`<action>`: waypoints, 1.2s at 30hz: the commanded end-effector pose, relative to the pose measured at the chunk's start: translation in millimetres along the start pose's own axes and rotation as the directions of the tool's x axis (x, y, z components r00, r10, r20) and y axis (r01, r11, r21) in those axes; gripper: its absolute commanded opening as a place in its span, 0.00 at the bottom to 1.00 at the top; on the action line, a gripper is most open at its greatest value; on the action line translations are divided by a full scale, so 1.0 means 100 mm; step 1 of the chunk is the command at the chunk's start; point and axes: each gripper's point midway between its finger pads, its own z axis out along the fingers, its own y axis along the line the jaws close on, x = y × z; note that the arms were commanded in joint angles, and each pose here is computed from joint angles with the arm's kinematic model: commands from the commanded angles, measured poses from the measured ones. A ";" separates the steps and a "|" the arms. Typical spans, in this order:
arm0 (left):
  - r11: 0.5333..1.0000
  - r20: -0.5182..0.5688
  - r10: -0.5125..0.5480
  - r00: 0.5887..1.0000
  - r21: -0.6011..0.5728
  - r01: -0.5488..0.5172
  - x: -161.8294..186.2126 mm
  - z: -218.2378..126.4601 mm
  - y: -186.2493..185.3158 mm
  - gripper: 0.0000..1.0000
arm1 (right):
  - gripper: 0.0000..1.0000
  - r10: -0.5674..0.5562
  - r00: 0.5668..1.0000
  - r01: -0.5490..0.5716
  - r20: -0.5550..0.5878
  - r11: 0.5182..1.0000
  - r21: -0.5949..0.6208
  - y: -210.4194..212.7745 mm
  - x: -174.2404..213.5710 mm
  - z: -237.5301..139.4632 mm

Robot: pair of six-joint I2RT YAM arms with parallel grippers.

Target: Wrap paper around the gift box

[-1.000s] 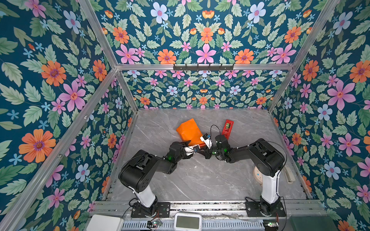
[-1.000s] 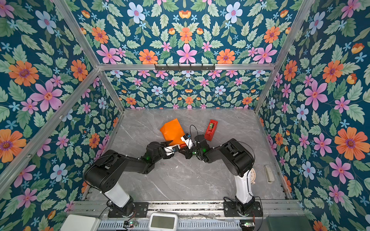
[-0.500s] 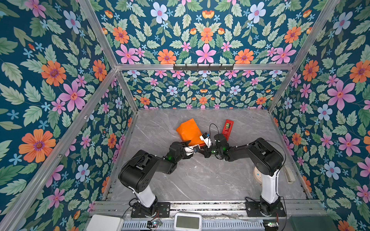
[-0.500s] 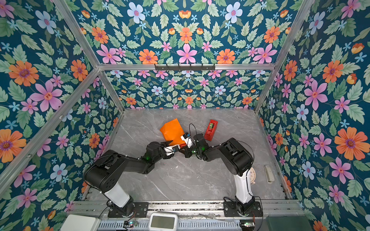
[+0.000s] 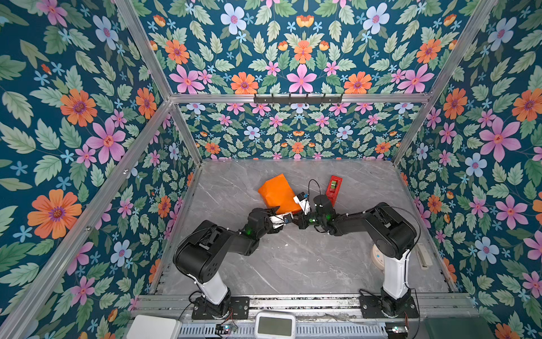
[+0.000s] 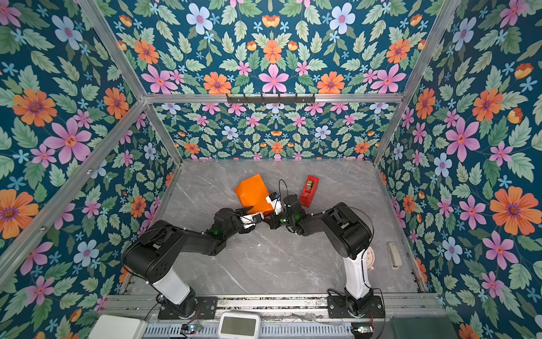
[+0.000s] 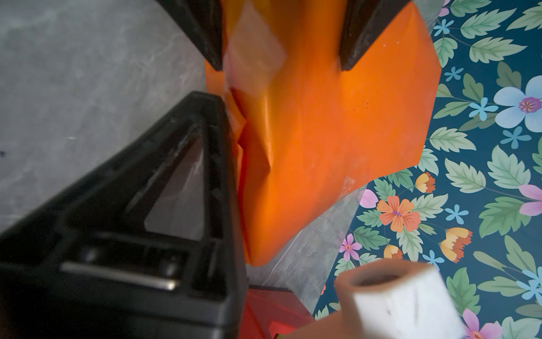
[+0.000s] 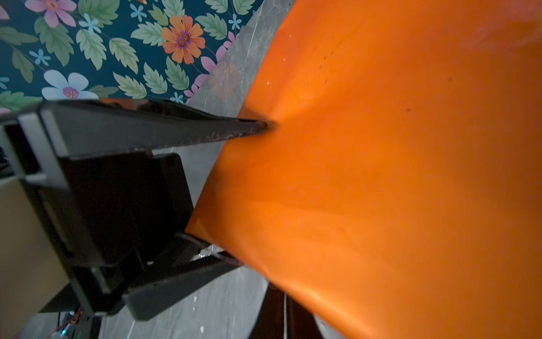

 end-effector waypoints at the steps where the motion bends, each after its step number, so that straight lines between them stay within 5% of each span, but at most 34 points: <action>1: 0.999 -0.007 -0.017 1.000 0.040 0.017 0.03 -0.01 -0.09 0.63 | 0.11 0.046 0.998 -0.046 0.033 0.999 0.000 0.02 -0.10 -0.01; 36: 0.999 0.000 -0.018 1.000 0.041 0.018 0.01 -0.01 -0.08 0.63 | 0.42 0.294 0.954 -0.296 0.065 0.955 0.031 -0.01 -0.13 -0.07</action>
